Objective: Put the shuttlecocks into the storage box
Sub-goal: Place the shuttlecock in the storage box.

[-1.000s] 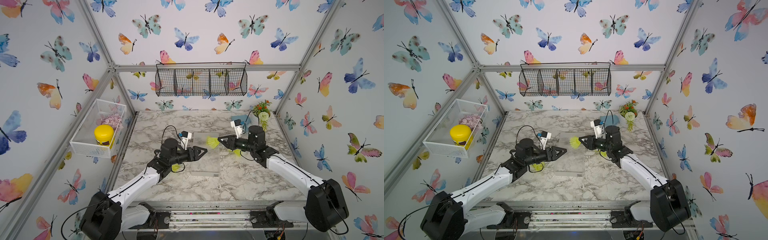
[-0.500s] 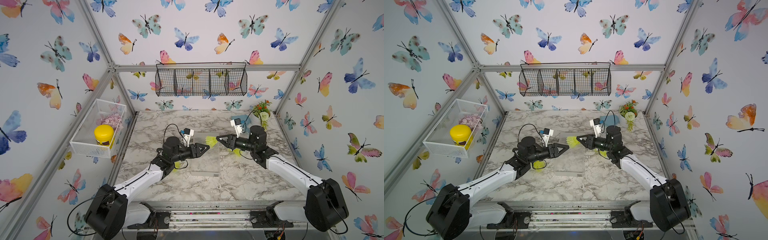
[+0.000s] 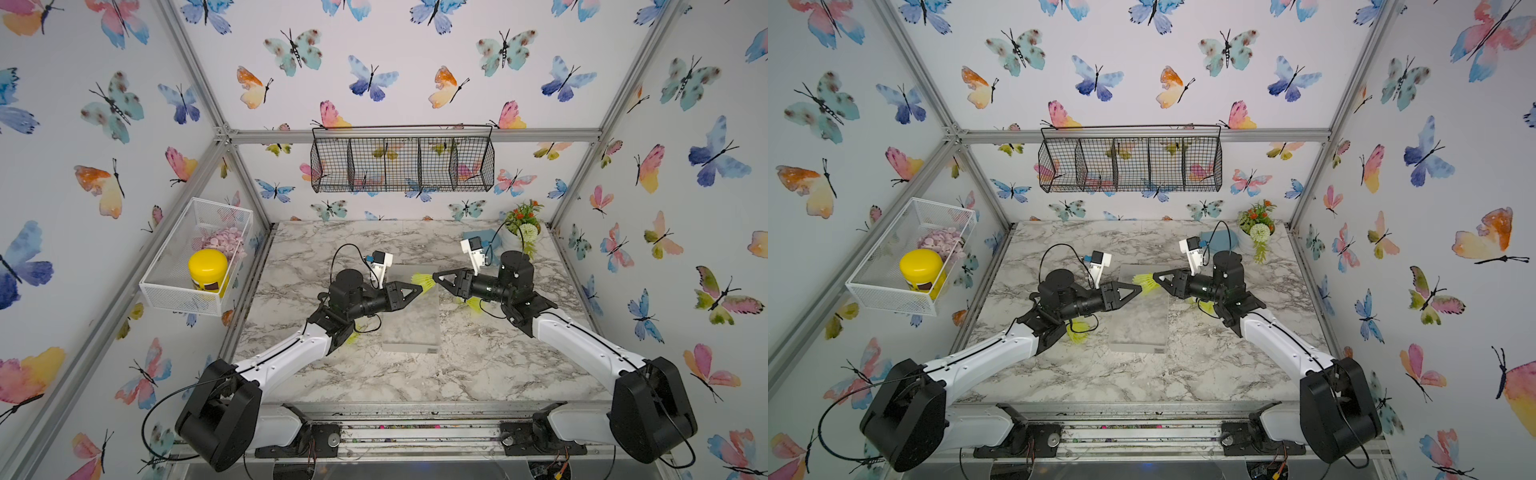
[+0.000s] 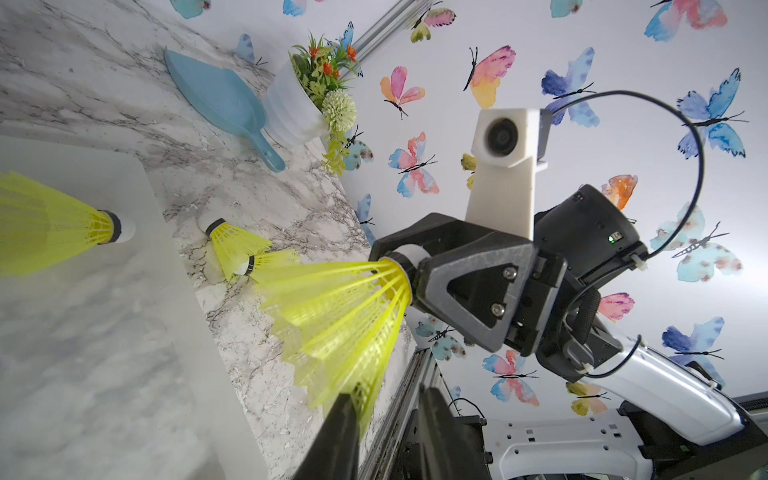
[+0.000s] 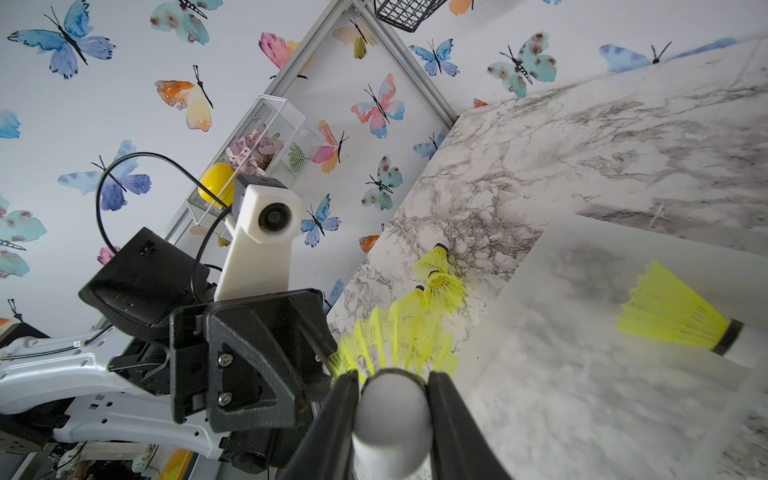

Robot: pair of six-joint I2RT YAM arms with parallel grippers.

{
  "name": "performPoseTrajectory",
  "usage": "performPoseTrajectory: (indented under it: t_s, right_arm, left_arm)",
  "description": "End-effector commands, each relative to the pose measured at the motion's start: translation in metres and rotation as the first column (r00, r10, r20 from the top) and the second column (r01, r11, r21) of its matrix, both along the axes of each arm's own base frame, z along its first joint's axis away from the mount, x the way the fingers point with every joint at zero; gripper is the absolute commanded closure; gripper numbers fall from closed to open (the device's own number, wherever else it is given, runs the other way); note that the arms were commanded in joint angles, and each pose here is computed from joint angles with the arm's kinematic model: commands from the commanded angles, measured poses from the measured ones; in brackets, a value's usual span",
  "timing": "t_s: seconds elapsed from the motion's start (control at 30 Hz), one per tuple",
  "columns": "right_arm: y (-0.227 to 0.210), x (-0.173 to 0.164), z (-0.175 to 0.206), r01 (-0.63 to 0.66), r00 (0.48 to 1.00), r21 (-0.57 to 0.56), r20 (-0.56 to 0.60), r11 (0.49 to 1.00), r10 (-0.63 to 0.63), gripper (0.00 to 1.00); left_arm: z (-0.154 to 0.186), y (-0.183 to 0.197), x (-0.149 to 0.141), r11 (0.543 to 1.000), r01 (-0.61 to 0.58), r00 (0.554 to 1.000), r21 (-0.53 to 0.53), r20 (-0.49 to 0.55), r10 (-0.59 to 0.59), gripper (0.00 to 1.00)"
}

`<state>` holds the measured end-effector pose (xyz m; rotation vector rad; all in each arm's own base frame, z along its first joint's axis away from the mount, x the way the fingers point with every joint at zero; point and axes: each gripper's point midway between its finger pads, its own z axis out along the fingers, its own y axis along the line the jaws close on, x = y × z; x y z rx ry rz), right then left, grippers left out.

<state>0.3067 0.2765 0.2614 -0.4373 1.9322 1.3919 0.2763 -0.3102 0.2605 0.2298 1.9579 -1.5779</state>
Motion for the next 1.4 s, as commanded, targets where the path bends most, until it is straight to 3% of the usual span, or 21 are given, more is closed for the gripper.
performPoseTrajectory:
  t_s: [0.0, 0.1, 0.17, 0.37, 0.63, 0.93, 1.37]
  right_arm:
    - [0.003, -0.003, -0.002, -0.024, 1.0, 0.008, 0.002, 1.0, 0.024, 0.67]
    - [0.003, -0.003, -0.003, -0.022, 1.0, 0.006, -0.003, 1.0, 0.022, 0.65]
    - [0.003, -0.003, -0.004, -0.02, 1.0, 0.004, -0.007, 1.0, 0.02, 0.58]
    - [-0.008, 0.005, -0.015, 0.062, 0.998, -0.087, 0.014, 0.994, -0.061, 0.36]
    - [-0.049, 0.021, -0.036, 0.288, 0.958, -0.309, 0.096, 0.906, -0.271, 0.3]
    - [-0.08, 0.025, -0.05, 0.393, 0.919, -0.443, 0.153, 0.806, -0.364, 0.3]
    - [-0.088, 0.019, -0.055, 0.397, 0.917, -0.479, 0.163, 0.783, -0.365, 0.29]
  left_arm:
    - [0.016, -0.004, 0.0, 0.999, 0.007, 0.999, -0.038, 0.046, -0.005, 0.82]
    - [0.016, -0.004, 0.0, 0.999, 0.007, 0.999, -0.041, 0.043, -0.005, 0.94]
    - [0.016, -0.004, 0.0, 0.999, 0.006, 0.999, -0.041, 0.044, -0.005, 1.0]
    - [0.012, -0.002, 0.005, 0.999, -0.017, 0.998, 0.03, 0.054, 0.016, 1.0]
    - [0.0, 0.016, 0.025, 0.964, -0.098, 0.992, 0.249, 0.099, 0.075, 1.0]
    - [-0.028, 0.041, 0.058, 0.881, -0.131, 0.989, 0.455, 0.115, 0.088, 1.0]
    - [-0.075, 0.049, 0.091, 0.755, -0.089, 0.994, 0.65, 0.104, 0.027, 1.0]
